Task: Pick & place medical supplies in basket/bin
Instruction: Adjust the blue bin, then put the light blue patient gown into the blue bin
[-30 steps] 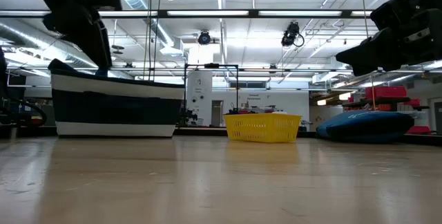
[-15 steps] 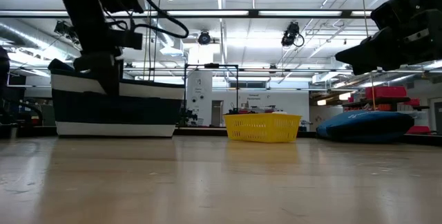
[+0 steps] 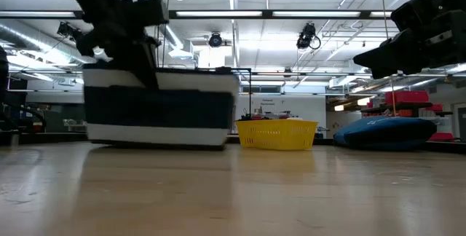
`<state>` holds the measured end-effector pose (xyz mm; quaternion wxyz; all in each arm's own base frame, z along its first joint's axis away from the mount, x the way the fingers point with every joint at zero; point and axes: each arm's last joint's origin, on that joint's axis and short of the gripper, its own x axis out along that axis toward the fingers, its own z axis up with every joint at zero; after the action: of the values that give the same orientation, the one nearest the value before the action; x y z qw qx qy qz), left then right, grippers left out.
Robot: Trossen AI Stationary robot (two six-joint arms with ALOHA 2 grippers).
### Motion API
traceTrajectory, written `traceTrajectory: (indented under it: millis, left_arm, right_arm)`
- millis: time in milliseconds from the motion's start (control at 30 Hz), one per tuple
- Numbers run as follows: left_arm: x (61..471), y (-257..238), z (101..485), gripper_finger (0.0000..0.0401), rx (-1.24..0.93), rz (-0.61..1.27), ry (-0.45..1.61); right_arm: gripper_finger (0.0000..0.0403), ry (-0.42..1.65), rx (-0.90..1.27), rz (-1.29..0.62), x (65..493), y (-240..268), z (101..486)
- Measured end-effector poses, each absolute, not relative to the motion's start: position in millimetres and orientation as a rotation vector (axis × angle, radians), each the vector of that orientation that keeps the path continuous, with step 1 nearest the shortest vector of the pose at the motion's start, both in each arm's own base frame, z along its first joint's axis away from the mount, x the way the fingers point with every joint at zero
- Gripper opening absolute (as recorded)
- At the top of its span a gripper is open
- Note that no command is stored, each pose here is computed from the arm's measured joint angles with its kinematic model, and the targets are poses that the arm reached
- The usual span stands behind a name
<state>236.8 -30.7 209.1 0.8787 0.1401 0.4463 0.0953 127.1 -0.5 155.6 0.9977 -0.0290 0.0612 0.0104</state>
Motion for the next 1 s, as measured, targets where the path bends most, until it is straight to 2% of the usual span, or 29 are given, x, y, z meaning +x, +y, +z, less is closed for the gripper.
traceTrajectory:
  millis: [167,367,433,833,933,1000]
  left_arm:
    - [245.2,-50.9,219.1,0.0008,0.266,0.135,0.878]
    - [242.9,-57.2,222.0,0.0009,0.253,0.162,0.871]
    - [241.8,-57.8,222.0,0.002,0.251,0.16,0.877]
    - [241.7,-63.2,229.4,0.0225,0.252,0.121,0.819]
    - [236.1,-64.0,238.0,0.0261,0.244,0.107,0.786]
    - [230.0,-64.6,246.8,0.0271,0.227,0.101,0.748]
  right_arm:
    - [0.0009,0.122,-0.058,0.009,127.1,-0.9,155.7]
    - [0.0009,0.121,-0.059,-0.012,127.1,-1.5,155.8]
    - [0.0009,0.121,-0.058,-0.013,127.1,-1.5,155.8]
    - [0.0009,0.12,-0.057,-0.013,127.1,-1.5,155.9]
    - [0.0009,0.12,-0.058,-0.013,127.1,-1.5,155.9]
    - [0.0009,0.12,-0.057,-0.013,127.1,-1.5,155.9]
